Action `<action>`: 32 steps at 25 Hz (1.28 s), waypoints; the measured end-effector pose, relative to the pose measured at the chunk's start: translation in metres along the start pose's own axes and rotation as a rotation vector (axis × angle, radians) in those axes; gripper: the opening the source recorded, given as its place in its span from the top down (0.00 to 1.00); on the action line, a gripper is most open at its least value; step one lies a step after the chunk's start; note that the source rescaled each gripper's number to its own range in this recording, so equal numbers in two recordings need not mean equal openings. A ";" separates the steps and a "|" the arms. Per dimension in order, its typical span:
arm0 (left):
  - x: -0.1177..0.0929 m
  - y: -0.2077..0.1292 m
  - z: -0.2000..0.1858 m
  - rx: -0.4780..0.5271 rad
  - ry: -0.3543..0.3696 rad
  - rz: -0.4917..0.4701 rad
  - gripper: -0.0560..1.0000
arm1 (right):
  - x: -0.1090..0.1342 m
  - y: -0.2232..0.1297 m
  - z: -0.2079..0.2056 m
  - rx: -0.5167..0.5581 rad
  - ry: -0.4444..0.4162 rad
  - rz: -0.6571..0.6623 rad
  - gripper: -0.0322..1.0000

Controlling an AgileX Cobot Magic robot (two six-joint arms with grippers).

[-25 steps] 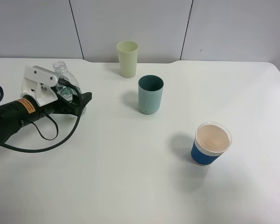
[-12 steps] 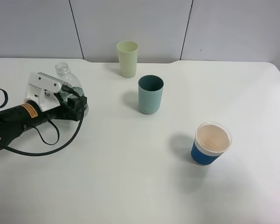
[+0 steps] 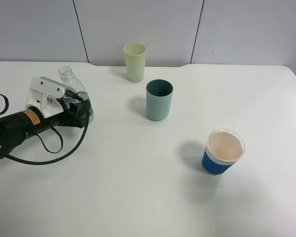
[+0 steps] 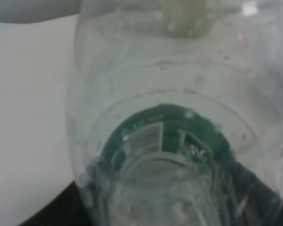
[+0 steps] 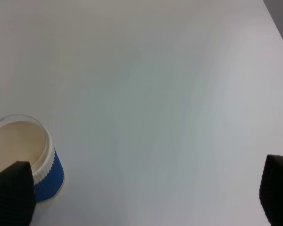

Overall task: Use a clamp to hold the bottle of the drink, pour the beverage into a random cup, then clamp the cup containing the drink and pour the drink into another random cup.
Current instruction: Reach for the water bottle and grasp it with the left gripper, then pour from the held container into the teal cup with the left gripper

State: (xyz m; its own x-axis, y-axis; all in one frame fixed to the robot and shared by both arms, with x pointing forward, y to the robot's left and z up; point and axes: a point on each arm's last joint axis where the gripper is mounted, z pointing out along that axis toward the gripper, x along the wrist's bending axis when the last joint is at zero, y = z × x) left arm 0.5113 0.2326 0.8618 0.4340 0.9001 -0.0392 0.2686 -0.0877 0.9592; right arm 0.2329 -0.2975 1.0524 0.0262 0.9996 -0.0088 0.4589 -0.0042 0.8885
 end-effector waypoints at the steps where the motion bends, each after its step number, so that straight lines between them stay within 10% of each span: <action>1: 0.000 0.000 0.000 0.000 0.001 -0.003 0.93 | 0.000 0.000 0.000 0.000 0.000 0.000 0.17; 9: -0.003 0.018 -0.001 -0.048 0.112 -0.031 0.93 | 0.000 0.000 0.000 0.000 0.000 0.000 0.17; 17: -0.006 0.038 -0.009 -0.107 0.368 -0.159 0.93 | 0.000 0.000 0.000 0.000 0.000 0.000 0.17; 24: -0.021 0.041 -0.014 -0.049 0.529 -0.089 0.93 | 0.000 0.000 0.000 0.000 0.000 0.000 0.17; 32: -0.046 0.066 0.006 0.080 0.565 -0.053 0.93 | 0.000 0.000 0.000 0.000 0.000 0.000 0.17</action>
State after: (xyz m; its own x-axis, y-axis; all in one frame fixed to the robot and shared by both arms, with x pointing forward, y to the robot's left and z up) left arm 0.5142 0.1827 0.9257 -0.1030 0.9905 0.0905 0.3516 -0.0489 0.9349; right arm 0.2329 -0.2975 1.0524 0.0262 0.9996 -0.0088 0.4589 -0.0042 0.8885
